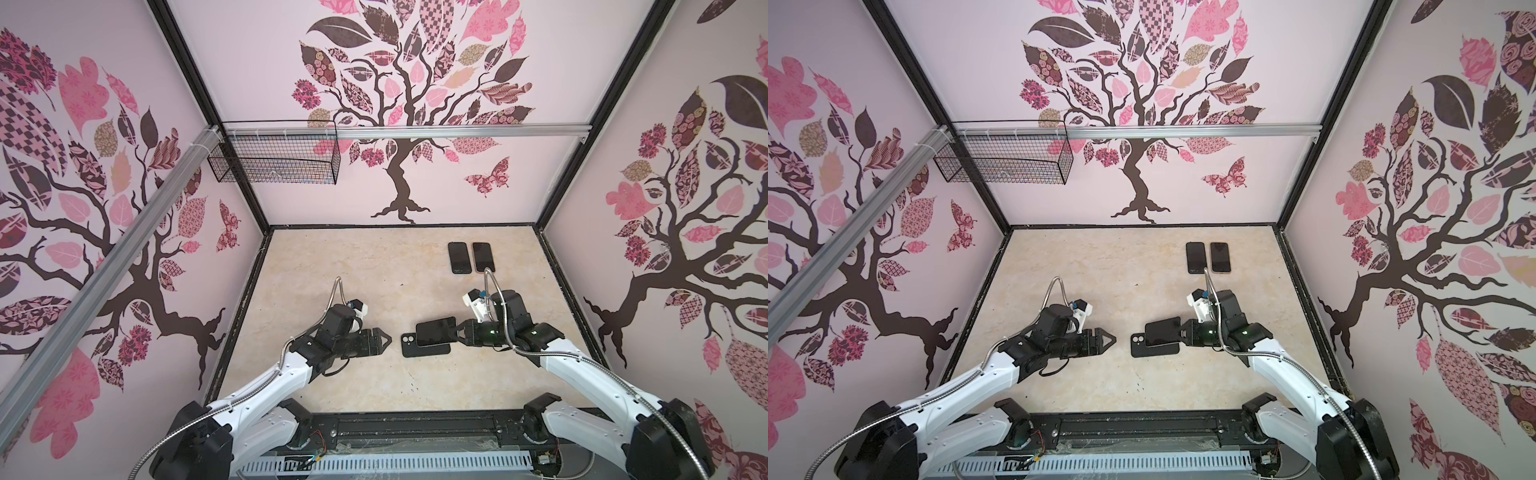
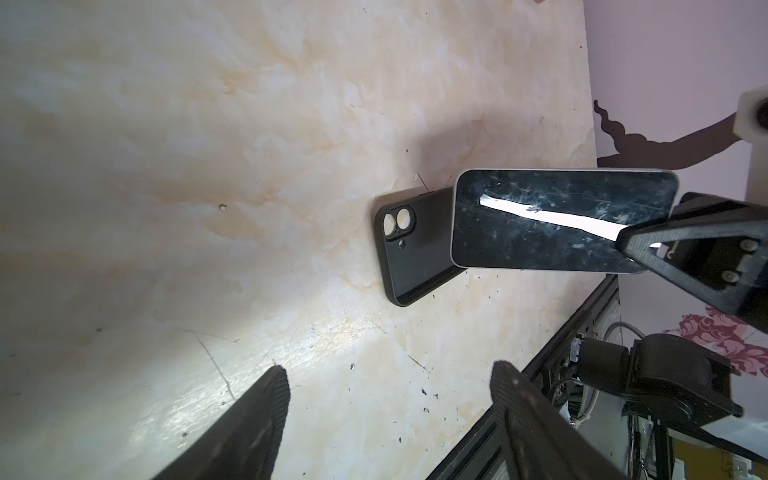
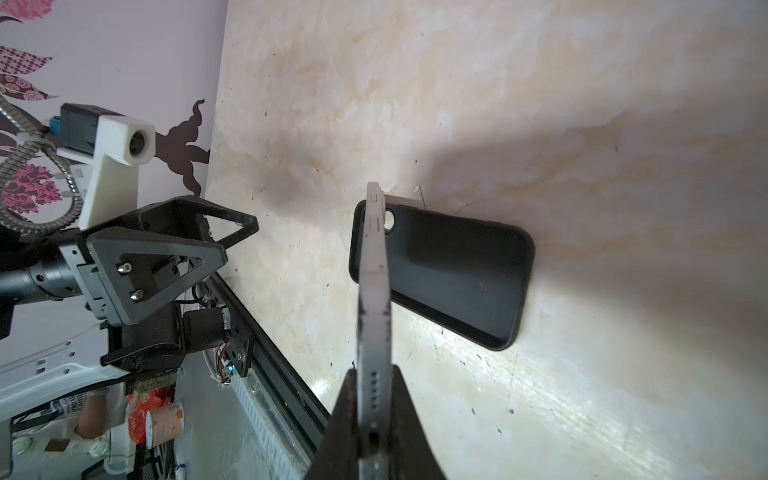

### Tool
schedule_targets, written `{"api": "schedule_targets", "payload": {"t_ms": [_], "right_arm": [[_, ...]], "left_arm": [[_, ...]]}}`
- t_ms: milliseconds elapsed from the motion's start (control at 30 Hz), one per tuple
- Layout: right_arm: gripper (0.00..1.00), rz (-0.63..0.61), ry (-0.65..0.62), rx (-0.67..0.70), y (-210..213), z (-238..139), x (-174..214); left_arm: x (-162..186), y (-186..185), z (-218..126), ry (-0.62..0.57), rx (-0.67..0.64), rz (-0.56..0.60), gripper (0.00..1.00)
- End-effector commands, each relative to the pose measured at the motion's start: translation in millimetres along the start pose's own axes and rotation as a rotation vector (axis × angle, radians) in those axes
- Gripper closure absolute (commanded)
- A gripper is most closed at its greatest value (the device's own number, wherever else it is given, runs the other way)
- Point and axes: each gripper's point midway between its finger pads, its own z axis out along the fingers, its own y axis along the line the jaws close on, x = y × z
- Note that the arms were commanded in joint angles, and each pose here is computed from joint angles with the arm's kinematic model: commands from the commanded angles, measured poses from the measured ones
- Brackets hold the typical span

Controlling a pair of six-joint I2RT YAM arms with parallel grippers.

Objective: Put the phone into the phone case

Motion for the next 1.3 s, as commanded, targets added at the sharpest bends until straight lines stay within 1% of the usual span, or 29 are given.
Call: {"api": "schedule_targets", "payload": {"t_ms": [0, 133, 300, 500, 800, 933, 1267], "right_arm": [[1.00, -0.034, -0.003, -0.101, 21, 0, -10], [1.00, -0.012, 0.005, -0.129, 22, 5, -9], [1.00, 0.010, 0.015, -0.128, 15, 13, -8], [1.00, 0.043, 0.047, -0.141, 11, 22, -5], [1.00, 0.060, 0.064, -0.142, 7, 27, -2], [1.00, 0.068, 0.070, -0.140, 4, 29, 0], [1.00, 0.085, 0.112, -0.153, 1, 35, 9]], "left_arm": [[-8, -14, 2, -0.026, 0.065, 0.040, 0.22], [-5, -12, 8, -0.020, 0.079, 0.043, 0.23], [-1, -7, 15, -0.011, 0.078, 0.037, 0.25], [4, -5, 21, 0.012, 0.084, 0.042, 0.30], [7, -1, 31, 0.009, 0.090, 0.018, 0.32], [8, 1, 34, 0.022, 0.085, 0.014, 0.34], [12, 8, 39, 0.032, 0.067, 0.000, 0.34]]}}
